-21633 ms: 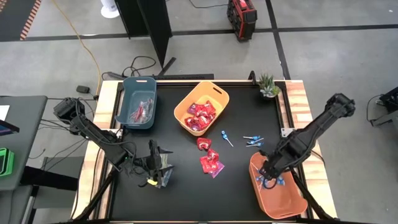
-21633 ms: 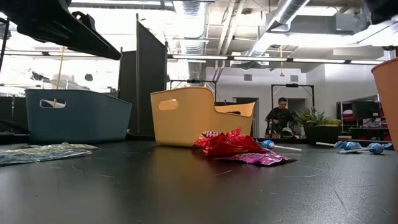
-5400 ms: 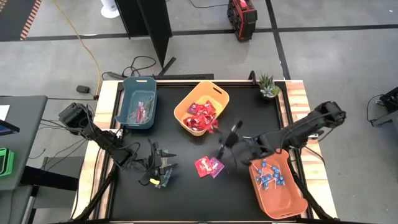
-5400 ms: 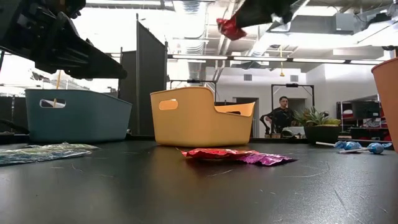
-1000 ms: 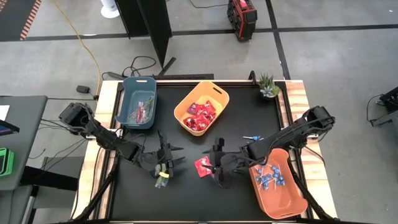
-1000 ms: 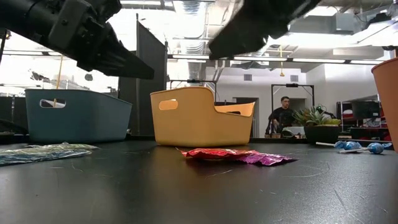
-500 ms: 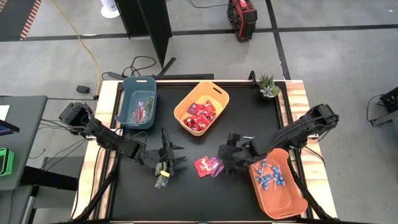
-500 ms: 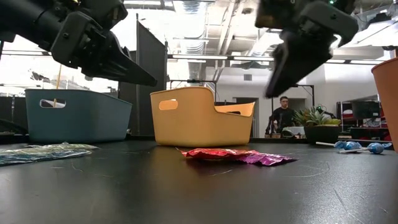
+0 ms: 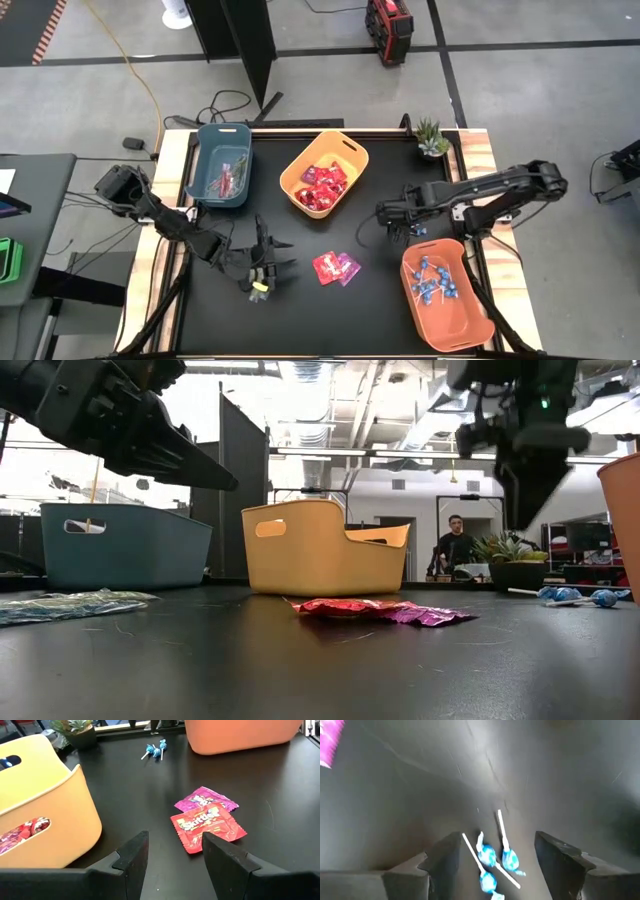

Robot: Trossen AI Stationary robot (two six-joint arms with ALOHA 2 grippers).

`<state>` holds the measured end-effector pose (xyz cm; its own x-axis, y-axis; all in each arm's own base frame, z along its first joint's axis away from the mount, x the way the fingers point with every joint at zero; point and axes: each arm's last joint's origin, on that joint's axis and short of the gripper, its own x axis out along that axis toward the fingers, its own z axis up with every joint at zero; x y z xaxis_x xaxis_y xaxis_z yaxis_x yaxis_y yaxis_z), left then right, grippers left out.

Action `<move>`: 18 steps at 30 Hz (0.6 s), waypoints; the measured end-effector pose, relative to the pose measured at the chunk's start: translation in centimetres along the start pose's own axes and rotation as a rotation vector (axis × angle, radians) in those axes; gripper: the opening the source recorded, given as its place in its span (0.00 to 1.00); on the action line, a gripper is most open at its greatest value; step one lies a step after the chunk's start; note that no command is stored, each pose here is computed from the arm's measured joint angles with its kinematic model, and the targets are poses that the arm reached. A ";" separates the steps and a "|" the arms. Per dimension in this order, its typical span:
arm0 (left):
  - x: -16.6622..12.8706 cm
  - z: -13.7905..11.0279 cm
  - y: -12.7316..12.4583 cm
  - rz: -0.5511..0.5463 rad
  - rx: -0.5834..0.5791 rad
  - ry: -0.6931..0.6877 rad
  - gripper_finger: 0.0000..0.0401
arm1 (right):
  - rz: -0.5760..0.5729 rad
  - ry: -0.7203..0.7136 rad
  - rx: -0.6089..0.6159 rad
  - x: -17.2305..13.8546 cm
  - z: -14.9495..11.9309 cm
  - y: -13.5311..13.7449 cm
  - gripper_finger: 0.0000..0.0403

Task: Sort candy
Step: Put the blue lollipop into the orange bin

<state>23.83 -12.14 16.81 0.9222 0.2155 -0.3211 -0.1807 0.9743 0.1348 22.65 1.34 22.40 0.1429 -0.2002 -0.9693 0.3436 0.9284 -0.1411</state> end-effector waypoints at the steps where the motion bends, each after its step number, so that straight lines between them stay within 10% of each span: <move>1: 0.0 0.0 0.0 0.003 0.003 -0.001 0.44 | -0.001 0.024 0.003 0.5 -0.1 -0.1 0.67; 18: 0.0 -0.1 0.0 0.005 0.016 0.005 0.44 | 0.015 0.233 -0.098 7.0 1.4 -1.4 0.52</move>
<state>23.78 -12.15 16.74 0.9196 0.2207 -0.3250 -0.1797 0.9720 0.1516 24.52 -1.79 16.09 -0.0743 -0.1192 -0.9901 0.2493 0.9591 -0.1342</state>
